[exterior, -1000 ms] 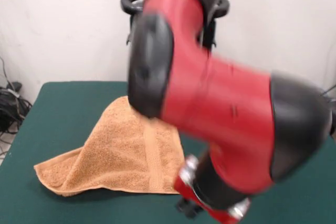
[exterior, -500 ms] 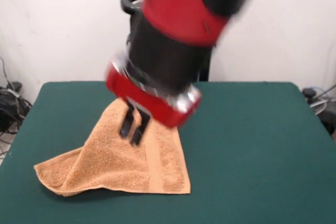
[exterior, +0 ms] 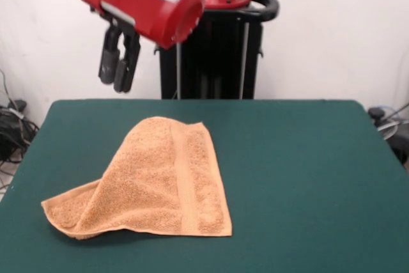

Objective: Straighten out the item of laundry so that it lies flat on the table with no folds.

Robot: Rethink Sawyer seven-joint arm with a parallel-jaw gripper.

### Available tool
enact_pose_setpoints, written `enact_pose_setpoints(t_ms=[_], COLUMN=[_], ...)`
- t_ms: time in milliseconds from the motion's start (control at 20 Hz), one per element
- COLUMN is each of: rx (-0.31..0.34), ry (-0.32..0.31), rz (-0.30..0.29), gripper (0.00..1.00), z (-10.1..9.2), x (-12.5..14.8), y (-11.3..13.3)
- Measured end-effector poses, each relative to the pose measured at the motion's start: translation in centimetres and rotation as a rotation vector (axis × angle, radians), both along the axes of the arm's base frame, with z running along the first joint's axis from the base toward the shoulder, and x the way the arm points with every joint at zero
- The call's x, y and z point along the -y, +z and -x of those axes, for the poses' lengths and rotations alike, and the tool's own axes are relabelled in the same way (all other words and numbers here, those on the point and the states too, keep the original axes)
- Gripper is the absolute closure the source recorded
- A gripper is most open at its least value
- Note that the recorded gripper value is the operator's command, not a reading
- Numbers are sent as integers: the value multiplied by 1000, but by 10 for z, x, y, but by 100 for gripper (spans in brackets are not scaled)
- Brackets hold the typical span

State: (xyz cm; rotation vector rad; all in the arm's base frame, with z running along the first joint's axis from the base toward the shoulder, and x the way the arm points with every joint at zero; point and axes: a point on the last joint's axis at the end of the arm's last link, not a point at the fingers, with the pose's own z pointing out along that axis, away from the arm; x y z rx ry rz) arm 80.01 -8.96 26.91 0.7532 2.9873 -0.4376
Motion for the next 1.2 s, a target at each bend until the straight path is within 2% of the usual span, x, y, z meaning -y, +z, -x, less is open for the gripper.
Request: enact_pose_setpoints(t_ms=[200,500,650,750,850,1050,1100,1200], rx=[3,-37,-90,-160,-200,-301,-341,-360], ry=[12,34,44,46,44,43,47,50], rz=[5,35,53,75,88,141,176,198], gripper=[100,100,100,100,100,100,100,100], z=[4,11,19,30,37,56,63,68], x=[0,2,3,7,9,19,25,30], y=[9,-2,-12,-20,-23,-28,-30,-32])
